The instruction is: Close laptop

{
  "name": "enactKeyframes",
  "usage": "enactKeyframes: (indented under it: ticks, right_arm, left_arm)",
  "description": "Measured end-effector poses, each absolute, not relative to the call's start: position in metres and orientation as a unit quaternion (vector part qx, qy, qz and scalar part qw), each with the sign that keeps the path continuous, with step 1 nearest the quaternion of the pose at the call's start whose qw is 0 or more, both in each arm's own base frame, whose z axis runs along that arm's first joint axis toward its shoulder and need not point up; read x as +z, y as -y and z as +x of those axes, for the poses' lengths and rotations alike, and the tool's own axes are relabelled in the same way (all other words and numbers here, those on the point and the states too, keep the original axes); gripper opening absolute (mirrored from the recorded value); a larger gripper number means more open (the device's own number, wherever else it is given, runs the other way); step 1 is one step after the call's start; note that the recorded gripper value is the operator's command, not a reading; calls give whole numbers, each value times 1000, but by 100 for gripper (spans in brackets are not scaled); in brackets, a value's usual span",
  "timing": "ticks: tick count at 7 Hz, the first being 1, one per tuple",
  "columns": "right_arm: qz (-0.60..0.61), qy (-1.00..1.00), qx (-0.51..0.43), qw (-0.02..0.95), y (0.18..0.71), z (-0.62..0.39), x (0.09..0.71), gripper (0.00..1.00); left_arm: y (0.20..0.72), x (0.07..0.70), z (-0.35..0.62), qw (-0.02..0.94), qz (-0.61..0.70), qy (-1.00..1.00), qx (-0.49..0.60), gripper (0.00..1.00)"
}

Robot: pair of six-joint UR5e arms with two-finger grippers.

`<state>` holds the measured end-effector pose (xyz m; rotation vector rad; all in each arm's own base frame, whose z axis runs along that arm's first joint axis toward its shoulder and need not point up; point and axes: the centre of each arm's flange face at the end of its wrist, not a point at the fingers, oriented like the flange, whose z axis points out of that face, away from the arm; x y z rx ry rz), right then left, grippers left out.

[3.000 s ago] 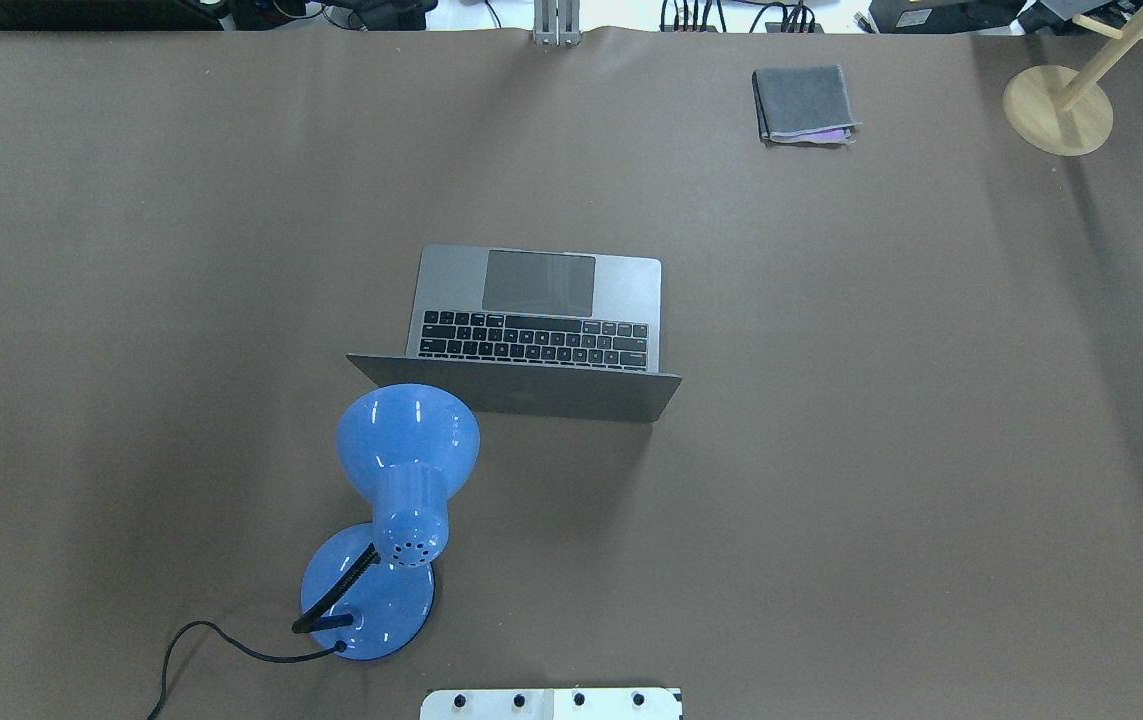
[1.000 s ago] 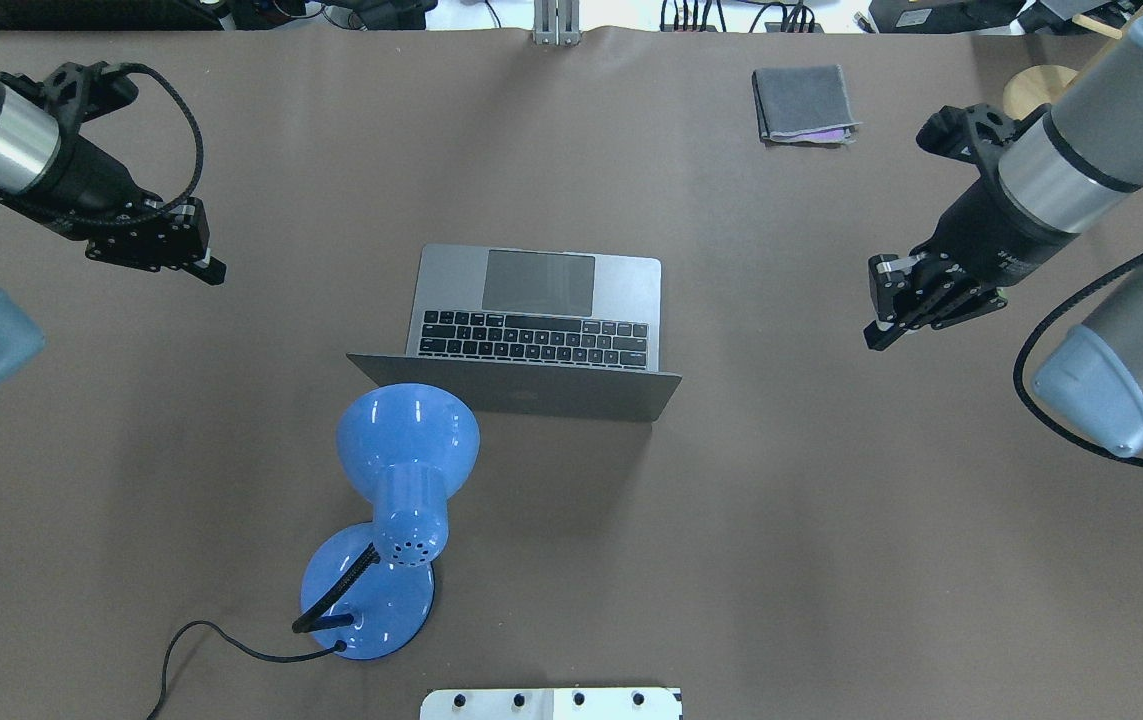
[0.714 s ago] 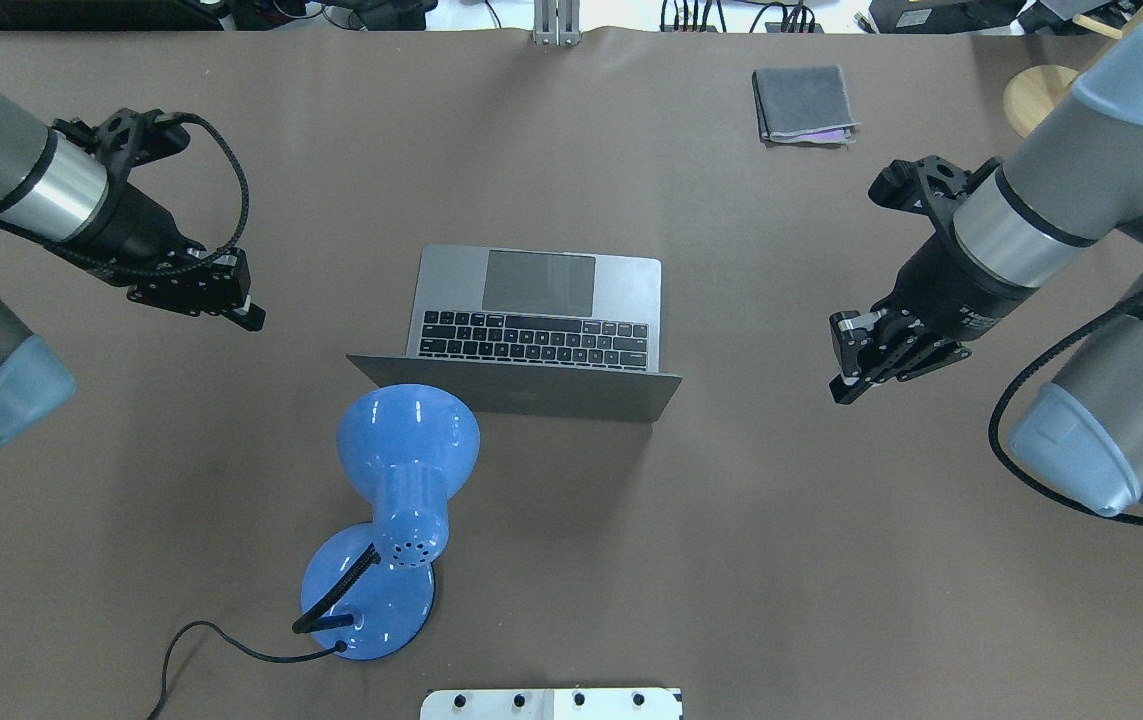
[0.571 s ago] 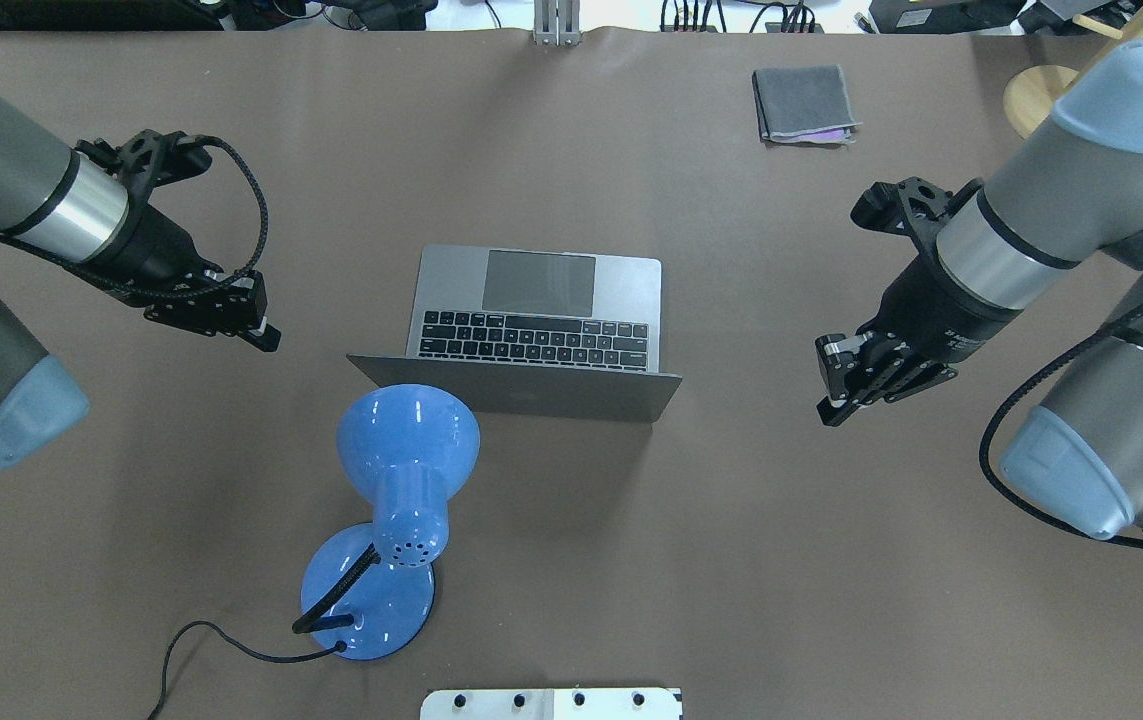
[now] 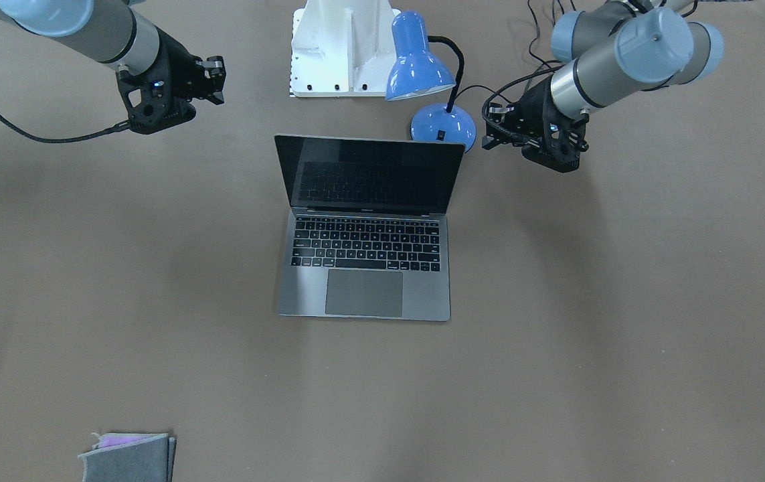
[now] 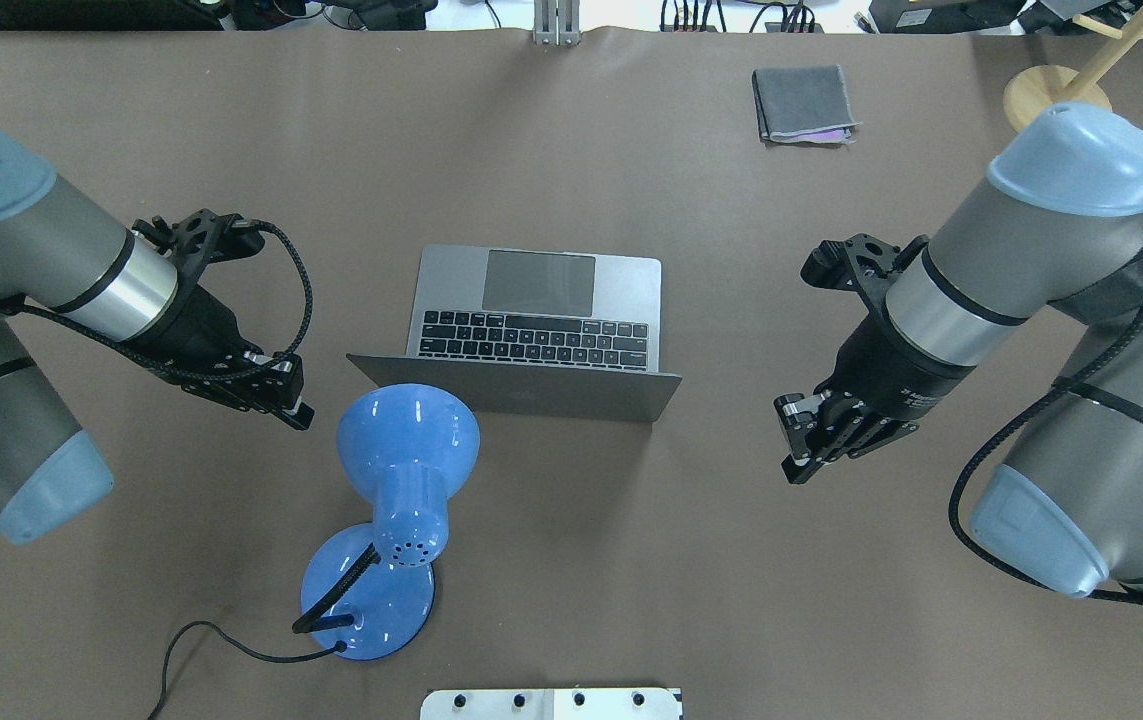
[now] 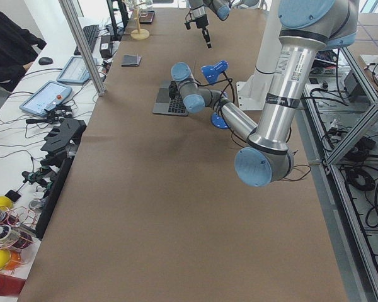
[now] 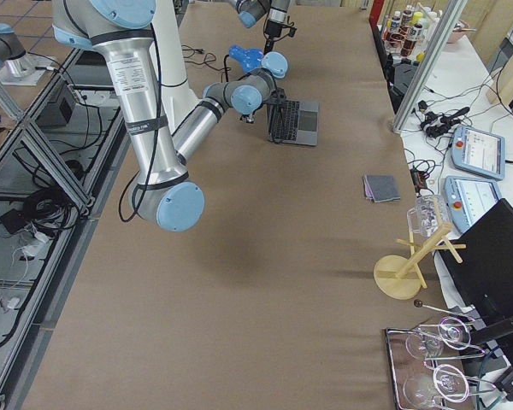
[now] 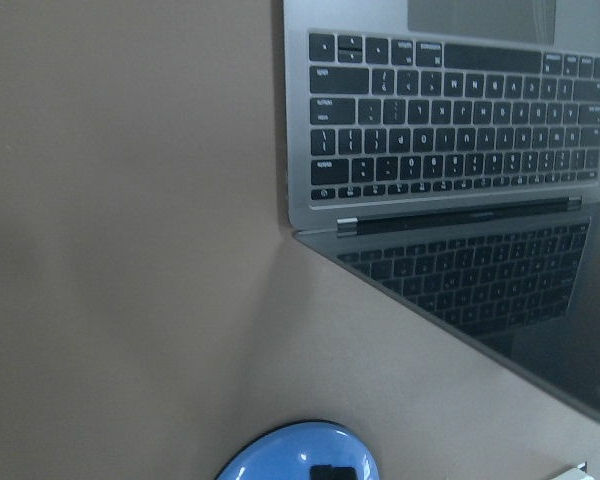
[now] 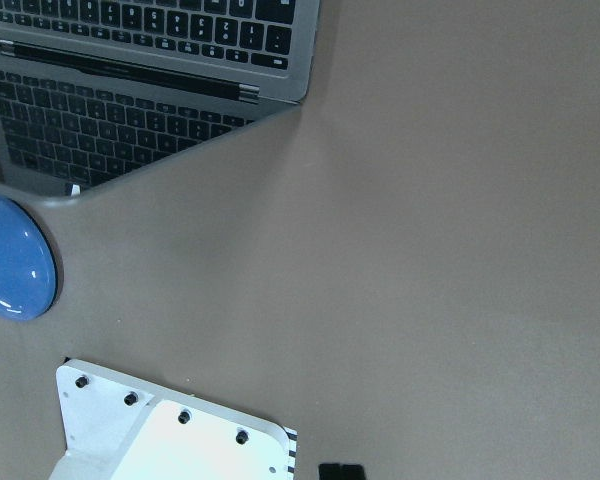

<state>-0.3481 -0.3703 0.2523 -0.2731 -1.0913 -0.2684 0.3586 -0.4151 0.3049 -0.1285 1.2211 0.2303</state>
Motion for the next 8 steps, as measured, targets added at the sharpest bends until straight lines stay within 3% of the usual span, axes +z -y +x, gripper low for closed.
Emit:
enactKeyframes:
  ticks: [3, 8]
  right_arm:
    - [-132, 521, -140, 832, 362, -371, 230, 0]
    - [-108, 532, -143, 827, 401, -431, 202, 0]
  left_arm:
    - [409, 288, 368, 805, -66, -580, 106, 0]
    - [410, 254, 386, 797, -84, -592, 86, 0]
